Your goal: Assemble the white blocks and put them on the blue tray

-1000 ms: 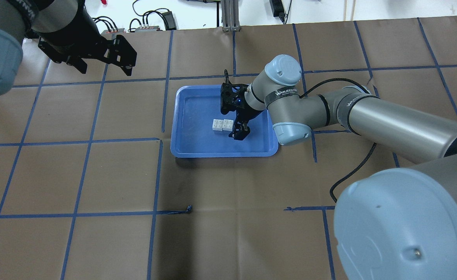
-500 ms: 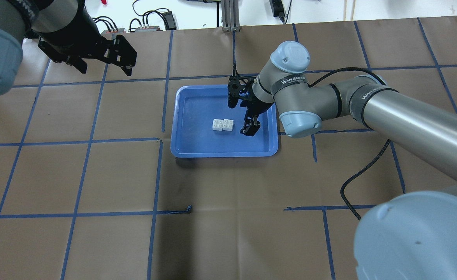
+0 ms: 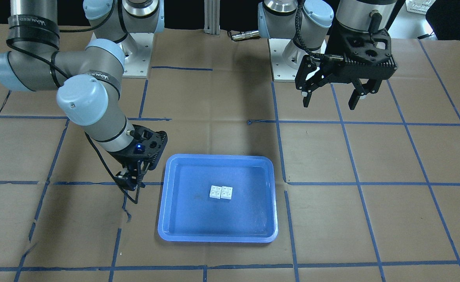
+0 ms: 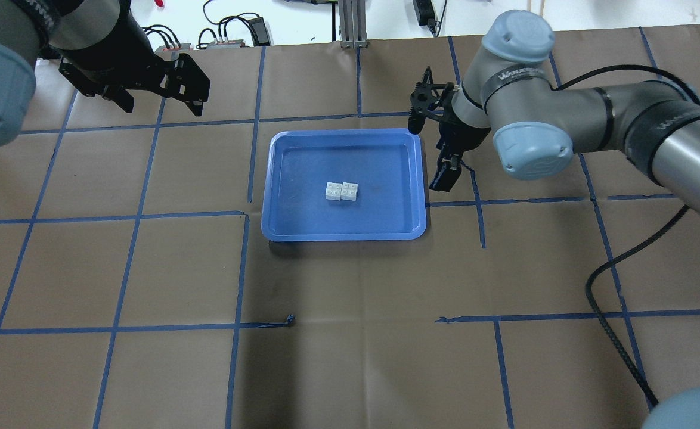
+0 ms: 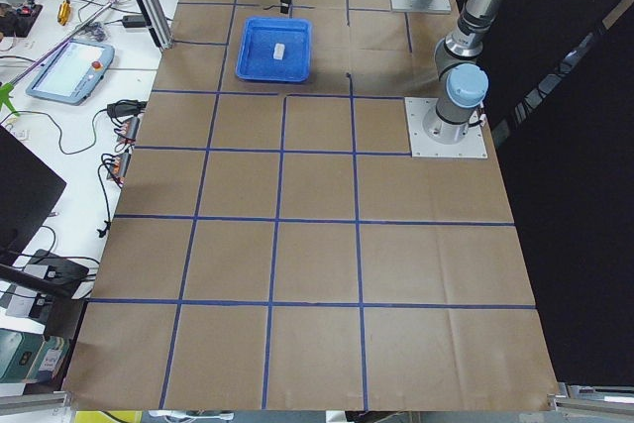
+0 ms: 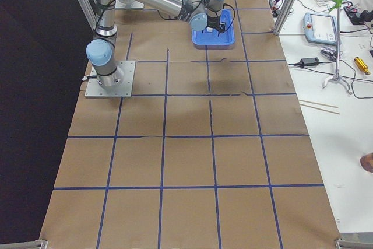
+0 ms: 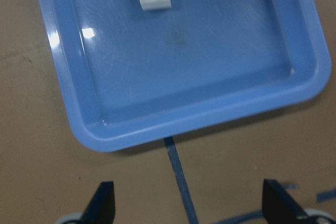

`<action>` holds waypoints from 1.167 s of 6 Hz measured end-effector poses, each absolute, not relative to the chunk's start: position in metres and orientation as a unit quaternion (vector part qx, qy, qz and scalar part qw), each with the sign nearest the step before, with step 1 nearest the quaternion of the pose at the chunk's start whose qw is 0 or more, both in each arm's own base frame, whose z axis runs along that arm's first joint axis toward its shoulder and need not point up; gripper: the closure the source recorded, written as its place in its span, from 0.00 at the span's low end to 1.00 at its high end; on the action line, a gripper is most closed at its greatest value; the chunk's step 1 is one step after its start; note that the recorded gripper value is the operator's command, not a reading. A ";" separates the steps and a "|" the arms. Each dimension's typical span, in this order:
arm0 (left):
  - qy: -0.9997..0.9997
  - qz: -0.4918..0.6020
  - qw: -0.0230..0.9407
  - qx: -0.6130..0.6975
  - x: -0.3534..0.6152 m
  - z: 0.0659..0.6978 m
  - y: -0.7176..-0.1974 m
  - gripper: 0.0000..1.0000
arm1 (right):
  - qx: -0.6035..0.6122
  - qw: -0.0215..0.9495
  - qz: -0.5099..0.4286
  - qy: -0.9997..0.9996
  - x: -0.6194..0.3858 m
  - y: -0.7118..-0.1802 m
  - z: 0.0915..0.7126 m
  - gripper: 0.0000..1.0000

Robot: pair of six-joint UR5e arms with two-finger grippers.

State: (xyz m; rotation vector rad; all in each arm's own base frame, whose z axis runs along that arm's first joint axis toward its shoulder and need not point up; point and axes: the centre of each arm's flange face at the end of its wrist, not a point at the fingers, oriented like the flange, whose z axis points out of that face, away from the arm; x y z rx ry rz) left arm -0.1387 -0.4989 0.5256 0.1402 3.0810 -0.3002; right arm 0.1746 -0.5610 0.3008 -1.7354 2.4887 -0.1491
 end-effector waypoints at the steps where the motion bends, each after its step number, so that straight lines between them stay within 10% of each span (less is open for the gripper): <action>1: 0.994 -0.097 0.021 0.045 -0.139 0.526 -0.499 0.01 | -0.494 0.023 -0.036 0.868 0.156 -0.555 0.327 0.00; 7: 0.994 -0.095 0.021 0.045 -0.138 0.524 -0.499 0.01 | 0.014 -0.021 0.033 0.999 0.131 -0.546 0.508 0.00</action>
